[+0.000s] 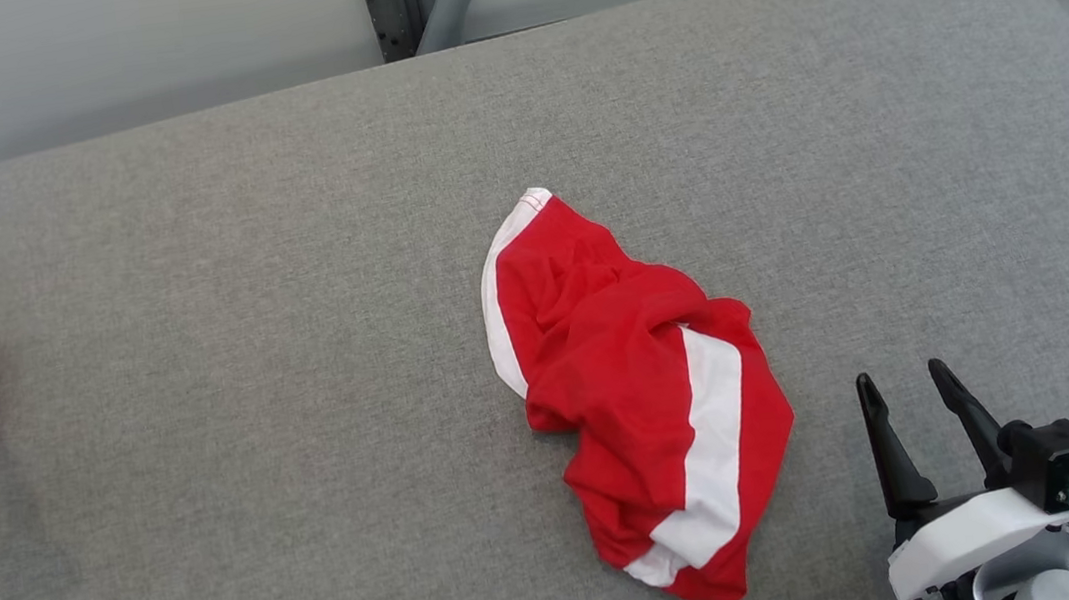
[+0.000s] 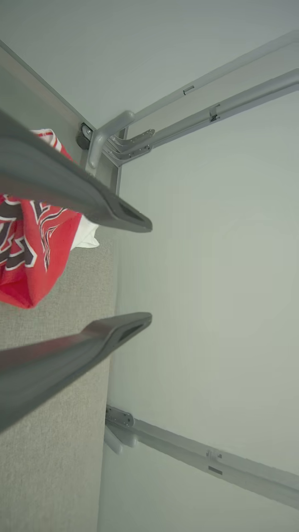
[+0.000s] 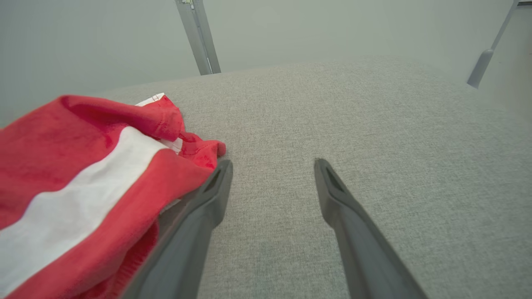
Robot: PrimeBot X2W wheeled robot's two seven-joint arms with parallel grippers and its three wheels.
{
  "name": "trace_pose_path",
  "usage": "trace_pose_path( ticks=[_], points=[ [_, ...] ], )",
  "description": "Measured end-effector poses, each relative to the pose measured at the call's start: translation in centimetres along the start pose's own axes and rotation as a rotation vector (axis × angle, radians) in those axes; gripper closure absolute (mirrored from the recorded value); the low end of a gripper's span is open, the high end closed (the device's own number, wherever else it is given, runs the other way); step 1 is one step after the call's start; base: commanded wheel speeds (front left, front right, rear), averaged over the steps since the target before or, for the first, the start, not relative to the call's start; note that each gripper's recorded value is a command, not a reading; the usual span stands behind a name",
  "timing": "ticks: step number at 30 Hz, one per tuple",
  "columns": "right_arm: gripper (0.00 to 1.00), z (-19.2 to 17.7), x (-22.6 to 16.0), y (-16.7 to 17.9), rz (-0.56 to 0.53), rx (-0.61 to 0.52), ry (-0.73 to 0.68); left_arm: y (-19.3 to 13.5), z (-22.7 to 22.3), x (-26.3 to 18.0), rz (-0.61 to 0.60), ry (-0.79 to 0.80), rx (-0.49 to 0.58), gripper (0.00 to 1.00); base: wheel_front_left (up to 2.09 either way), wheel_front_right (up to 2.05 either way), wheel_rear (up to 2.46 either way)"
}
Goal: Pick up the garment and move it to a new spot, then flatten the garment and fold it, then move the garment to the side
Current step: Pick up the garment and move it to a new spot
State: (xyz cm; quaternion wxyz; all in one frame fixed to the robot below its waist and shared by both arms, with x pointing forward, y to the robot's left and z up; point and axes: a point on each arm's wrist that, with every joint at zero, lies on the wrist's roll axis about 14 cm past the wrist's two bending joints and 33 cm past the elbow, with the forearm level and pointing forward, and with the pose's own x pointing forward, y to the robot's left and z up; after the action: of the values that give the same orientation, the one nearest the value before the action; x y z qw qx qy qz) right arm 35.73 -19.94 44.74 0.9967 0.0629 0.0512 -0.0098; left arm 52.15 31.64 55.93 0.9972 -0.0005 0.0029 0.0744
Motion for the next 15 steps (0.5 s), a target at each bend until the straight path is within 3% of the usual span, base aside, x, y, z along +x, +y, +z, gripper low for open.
trace_pose_path(
  ticks=[6, 15],
  points=[
    [0.0, 1.0, -0.3, 0.4, 0.013, -0.009, -0.034, -4.8, 3.2, -3.7, -0.106, -0.156, -0.038, 0.0, 0.0, 0.0, 0.0],
    [0.0, 1.7, -0.6, 0.0, 0.004, -0.026, -0.055, -11.4, -0.7, -12.1, -0.214, -0.102, -0.208, 0.0, 0.0, 0.0, 0.0]
  ],
)
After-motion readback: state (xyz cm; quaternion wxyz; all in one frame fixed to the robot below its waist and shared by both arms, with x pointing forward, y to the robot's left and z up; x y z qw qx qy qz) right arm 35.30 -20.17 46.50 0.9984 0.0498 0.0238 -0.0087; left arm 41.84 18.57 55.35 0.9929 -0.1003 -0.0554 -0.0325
